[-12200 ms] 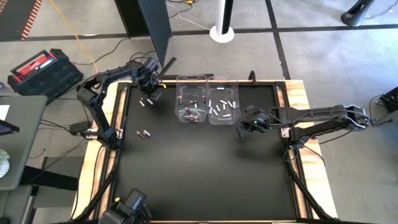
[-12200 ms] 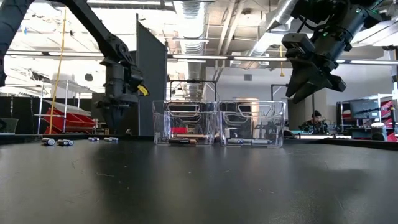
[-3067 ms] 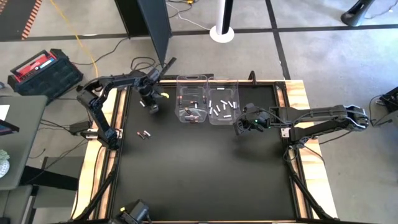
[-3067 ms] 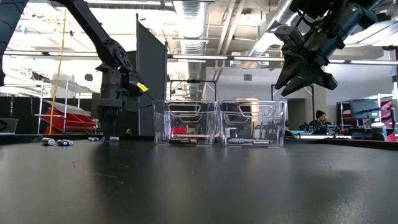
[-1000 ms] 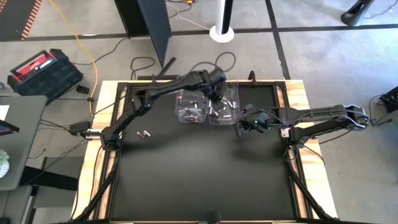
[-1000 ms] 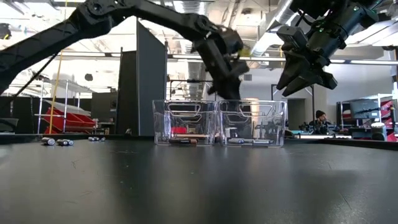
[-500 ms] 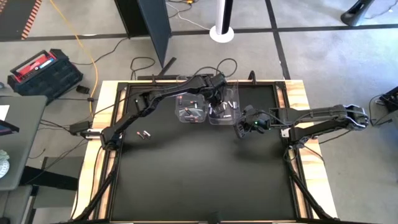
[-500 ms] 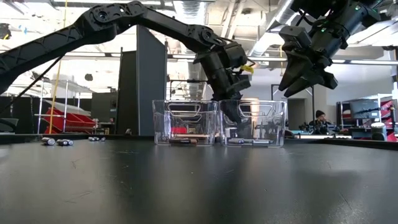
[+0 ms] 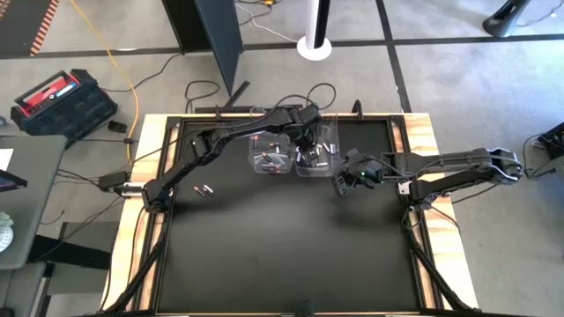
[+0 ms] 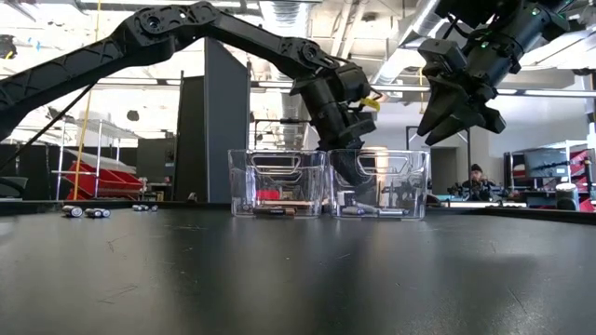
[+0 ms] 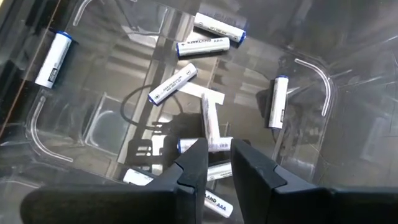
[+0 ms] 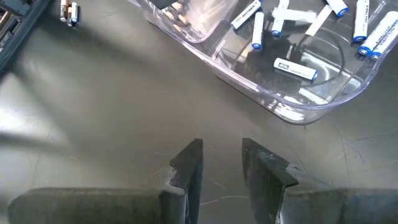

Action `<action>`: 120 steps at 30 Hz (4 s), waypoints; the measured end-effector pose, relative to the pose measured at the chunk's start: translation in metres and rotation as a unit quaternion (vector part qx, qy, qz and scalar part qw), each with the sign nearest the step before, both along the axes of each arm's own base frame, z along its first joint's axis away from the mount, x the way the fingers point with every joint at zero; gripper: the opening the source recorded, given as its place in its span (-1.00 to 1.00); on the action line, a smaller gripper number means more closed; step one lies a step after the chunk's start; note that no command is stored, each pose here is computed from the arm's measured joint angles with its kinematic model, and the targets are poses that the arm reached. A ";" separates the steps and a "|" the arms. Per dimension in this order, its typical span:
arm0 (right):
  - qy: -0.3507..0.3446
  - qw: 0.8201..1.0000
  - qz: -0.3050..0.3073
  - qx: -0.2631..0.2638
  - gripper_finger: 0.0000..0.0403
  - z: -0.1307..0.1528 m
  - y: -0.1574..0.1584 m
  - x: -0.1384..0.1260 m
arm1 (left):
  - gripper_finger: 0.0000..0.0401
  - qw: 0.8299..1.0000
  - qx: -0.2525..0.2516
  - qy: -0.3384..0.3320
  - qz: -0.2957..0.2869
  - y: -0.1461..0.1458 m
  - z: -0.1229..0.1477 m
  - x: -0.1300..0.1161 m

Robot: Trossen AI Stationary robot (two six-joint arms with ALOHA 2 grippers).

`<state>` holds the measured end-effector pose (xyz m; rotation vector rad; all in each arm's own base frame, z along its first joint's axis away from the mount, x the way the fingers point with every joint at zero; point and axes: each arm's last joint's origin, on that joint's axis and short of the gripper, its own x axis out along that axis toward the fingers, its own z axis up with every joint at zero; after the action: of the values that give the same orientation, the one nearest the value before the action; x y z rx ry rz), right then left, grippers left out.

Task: Sort batteries
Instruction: Put the white battery into the right transparent bin

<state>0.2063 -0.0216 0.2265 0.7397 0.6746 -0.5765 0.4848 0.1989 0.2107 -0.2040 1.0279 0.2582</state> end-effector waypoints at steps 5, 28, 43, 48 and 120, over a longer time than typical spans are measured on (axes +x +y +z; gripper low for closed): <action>0.000 1.000 0.000 0.000 -0.37 0.000 0.000 0.000 | -0.66 1.000 0.003 0.001 -0.006 -0.001 0.000 0.000; 0.001 1.000 0.003 -0.003 -0.37 0.000 0.000 0.000 | -0.66 0.992 0.053 -0.016 0.114 0.029 0.137 -0.095; 0.006 1.000 0.019 -0.018 -0.37 0.000 0.000 0.000 | -0.66 0.957 0.088 -0.039 0.273 0.032 0.163 -0.216; 0.005 1.000 0.020 -0.020 -0.37 0.000 0.000 0.000 | -0.66 0.925 0.076 -0.097 0.359 0.007 0.137 -0.258; 0.017 0.999 0.035 -0.019 -0.37 -0.001 0.005 -0.001 | -0.14 0.756 -0.034 0.007 0.654 0.038 -0.056 -0.328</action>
<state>0.2053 -0.0162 0.2254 0.6699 0.7156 -0.5374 0.1569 0.2371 0.1545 -0.9939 0.7465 1.5021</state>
